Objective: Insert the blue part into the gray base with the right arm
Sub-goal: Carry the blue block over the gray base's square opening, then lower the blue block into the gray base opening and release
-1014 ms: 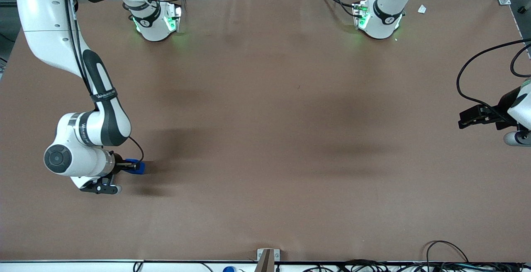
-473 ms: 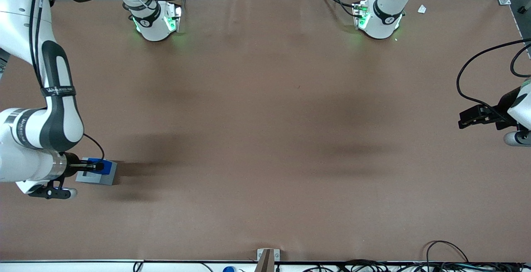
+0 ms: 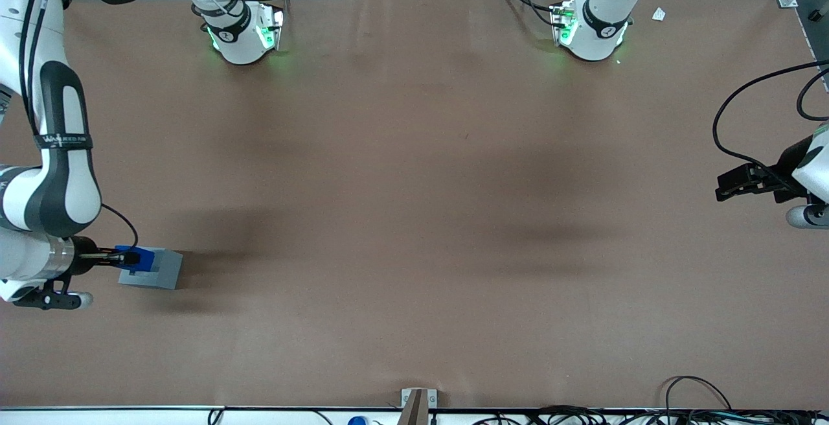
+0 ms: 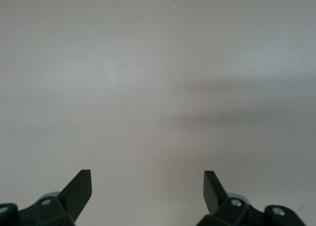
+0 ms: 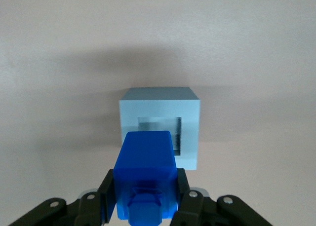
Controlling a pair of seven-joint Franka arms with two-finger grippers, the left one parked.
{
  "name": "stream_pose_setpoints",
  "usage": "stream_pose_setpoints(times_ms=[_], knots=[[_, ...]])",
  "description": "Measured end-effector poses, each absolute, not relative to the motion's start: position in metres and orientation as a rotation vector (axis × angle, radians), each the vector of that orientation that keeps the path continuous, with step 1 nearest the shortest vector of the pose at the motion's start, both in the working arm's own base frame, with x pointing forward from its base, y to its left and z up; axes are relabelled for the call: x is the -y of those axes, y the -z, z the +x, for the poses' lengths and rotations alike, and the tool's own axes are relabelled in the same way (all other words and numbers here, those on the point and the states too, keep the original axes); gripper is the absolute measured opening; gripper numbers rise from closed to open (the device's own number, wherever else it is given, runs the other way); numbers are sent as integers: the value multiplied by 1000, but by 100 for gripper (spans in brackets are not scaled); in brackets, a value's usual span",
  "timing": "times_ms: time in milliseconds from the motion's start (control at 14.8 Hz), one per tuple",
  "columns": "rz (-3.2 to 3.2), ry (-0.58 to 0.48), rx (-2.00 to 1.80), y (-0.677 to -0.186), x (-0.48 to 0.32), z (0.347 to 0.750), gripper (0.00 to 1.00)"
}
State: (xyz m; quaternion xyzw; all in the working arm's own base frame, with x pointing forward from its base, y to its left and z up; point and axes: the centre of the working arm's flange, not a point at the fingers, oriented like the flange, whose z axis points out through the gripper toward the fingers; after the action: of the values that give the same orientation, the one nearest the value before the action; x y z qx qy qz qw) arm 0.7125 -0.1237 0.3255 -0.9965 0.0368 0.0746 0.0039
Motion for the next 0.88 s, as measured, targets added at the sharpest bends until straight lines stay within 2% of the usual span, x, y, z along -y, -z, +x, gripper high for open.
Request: stream_pose_setpoints(times_ms=[878], knots=[[-3121, -232, -125, -305, 130, 717, 51]])
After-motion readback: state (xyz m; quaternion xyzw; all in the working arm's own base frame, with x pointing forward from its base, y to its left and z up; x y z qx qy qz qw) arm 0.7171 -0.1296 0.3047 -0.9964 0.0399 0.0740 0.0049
